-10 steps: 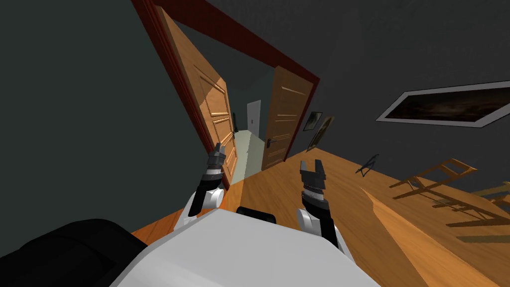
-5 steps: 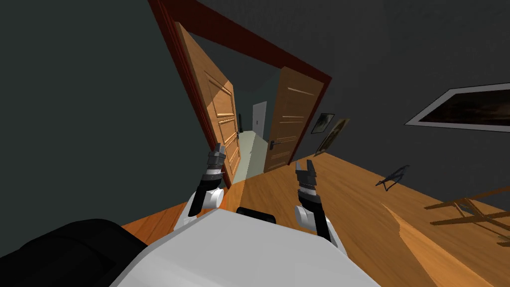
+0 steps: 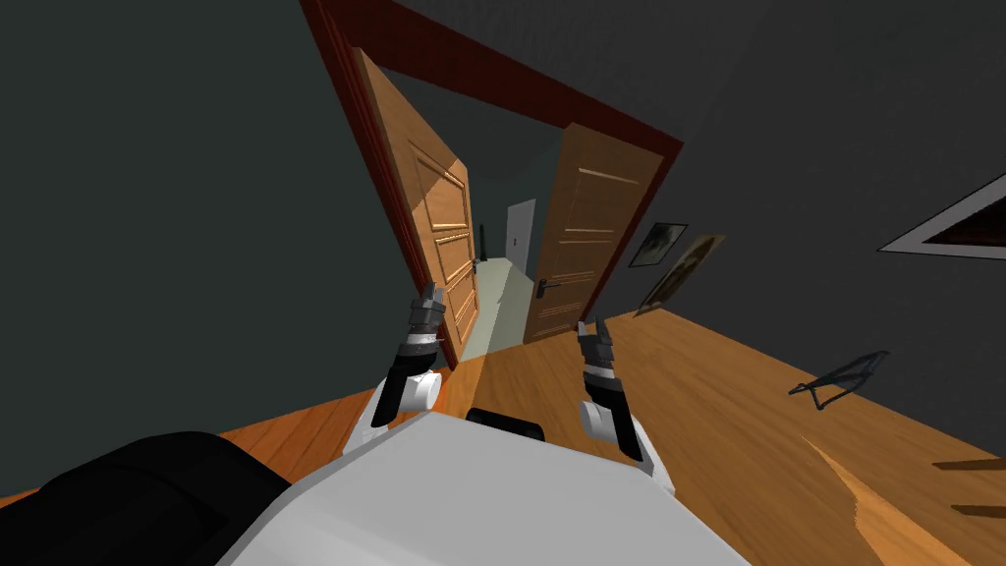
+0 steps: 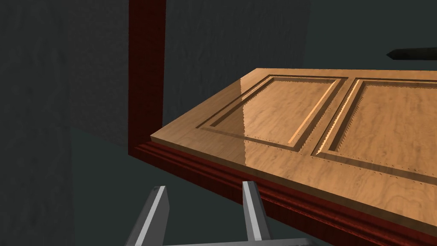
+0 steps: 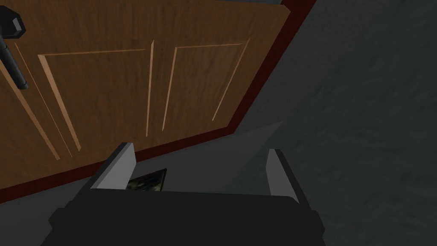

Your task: Push the door open

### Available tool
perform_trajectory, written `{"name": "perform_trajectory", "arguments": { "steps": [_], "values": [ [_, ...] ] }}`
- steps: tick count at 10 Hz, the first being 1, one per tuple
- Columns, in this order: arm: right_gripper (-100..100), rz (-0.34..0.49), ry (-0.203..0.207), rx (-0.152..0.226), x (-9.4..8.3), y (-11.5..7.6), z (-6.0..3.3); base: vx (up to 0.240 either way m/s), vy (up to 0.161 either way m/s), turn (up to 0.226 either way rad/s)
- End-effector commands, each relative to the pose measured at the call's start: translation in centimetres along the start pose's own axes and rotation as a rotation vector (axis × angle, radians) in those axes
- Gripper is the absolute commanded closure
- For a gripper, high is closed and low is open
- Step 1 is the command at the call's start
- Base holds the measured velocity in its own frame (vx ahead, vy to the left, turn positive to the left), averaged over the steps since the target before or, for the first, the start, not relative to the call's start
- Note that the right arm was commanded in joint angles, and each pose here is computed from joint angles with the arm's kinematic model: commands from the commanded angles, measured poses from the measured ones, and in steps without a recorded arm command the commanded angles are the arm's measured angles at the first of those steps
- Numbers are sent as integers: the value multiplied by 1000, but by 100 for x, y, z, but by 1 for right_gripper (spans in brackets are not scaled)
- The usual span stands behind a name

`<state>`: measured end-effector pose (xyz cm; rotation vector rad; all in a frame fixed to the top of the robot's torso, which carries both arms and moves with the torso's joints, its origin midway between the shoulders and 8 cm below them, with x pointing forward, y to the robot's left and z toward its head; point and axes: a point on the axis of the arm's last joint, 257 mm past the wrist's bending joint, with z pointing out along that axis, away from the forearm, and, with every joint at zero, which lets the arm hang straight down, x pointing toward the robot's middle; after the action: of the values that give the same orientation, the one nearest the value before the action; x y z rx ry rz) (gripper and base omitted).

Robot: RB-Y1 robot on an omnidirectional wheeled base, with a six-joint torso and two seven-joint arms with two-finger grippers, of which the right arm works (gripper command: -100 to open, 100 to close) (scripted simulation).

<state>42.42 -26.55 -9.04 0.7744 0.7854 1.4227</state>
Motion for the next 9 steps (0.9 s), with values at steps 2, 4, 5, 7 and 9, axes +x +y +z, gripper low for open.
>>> {"name": "perform_trajectory", "arguments": {
  "steps": [2,4,5,7,9],
  "values": [
    [-100,8,11,46,-60,-258,27,52,-109,224],
    [-100,9,12,80,-98,-437,8,47,-116,134],
    [-100,11,16,94,-124,-522,29,36,-72,128],
    [-100,12,17,117,-161,-646,32,25,-53,109],
    [-100,12,16,145,-206,-788,23,35,-82,132]
  ]
}}
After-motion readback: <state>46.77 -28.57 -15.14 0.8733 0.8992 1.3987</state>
